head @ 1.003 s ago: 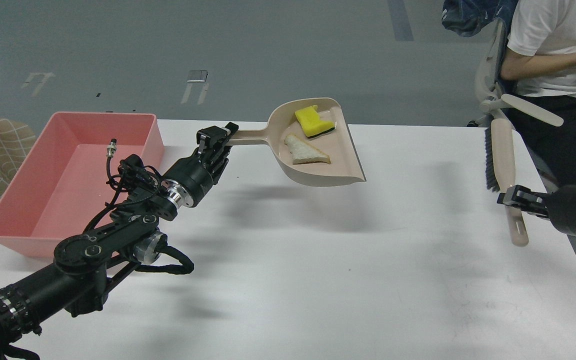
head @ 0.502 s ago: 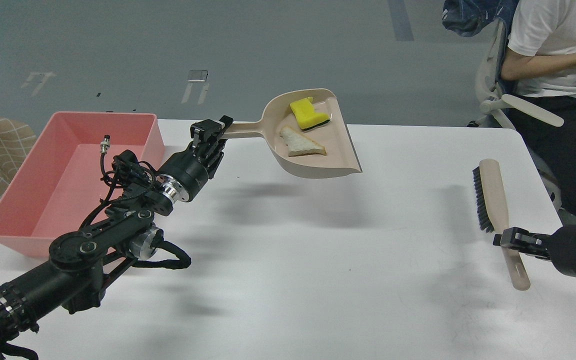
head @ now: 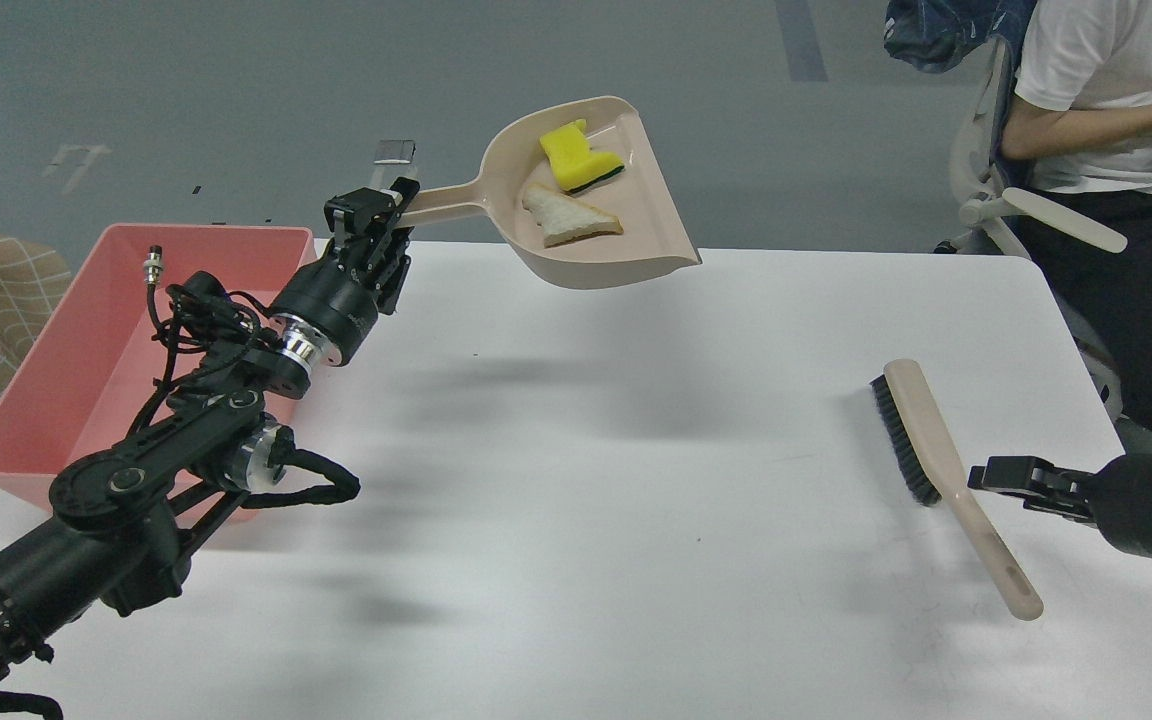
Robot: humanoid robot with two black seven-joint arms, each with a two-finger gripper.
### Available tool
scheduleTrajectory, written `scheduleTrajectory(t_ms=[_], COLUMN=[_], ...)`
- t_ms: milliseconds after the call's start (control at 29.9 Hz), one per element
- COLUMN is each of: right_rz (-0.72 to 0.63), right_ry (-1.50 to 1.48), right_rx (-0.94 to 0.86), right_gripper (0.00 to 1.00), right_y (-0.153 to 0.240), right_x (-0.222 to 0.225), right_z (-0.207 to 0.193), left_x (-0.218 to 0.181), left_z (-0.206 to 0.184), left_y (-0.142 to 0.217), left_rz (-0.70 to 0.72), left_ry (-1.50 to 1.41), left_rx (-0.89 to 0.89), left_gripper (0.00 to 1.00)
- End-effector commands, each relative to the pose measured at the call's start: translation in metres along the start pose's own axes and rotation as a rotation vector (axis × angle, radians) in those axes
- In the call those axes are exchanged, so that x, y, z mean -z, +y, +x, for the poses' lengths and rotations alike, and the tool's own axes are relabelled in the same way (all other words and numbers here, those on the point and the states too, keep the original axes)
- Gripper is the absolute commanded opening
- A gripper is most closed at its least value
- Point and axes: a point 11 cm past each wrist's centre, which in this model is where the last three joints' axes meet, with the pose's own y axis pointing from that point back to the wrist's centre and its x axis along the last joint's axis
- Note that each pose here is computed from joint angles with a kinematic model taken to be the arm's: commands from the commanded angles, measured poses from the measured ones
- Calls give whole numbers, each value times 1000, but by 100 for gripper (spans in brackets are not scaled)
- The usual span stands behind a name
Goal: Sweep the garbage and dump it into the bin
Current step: 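Carry the loaded dustpan over the pink bin with the left gripper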
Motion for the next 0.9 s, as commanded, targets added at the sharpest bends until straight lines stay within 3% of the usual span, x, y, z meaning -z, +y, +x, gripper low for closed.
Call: scheduleTrajectory(t_ms=[0, 234, 401, 535, 869], right_rz=[30, 256, 463, 720, 858], right_ry=[-9, -174, -378, -675, -918], right_rx=[-65, -285, -442, -549, -542], right_gripper=[69, 93, 97, 100, 100], right_y=[9, 38, 45, 40, 29], right_x=[8, 47, 61, 68, 52], right_z=[20, 89, 129, 149, 150], left_x=[-13, -49, -52, -46, -41], left_z=[23, 87, 108, 138, 206], left_y=[1, 19, 33, 61, 146], left_rz=[-23, -82, -80, -70, 5], left_ry=[3, 73, 61, 61, -13], left_rx=[-49, -143, -171, -261, -395], left_gripper=[19, 18, 19, 19, 19])
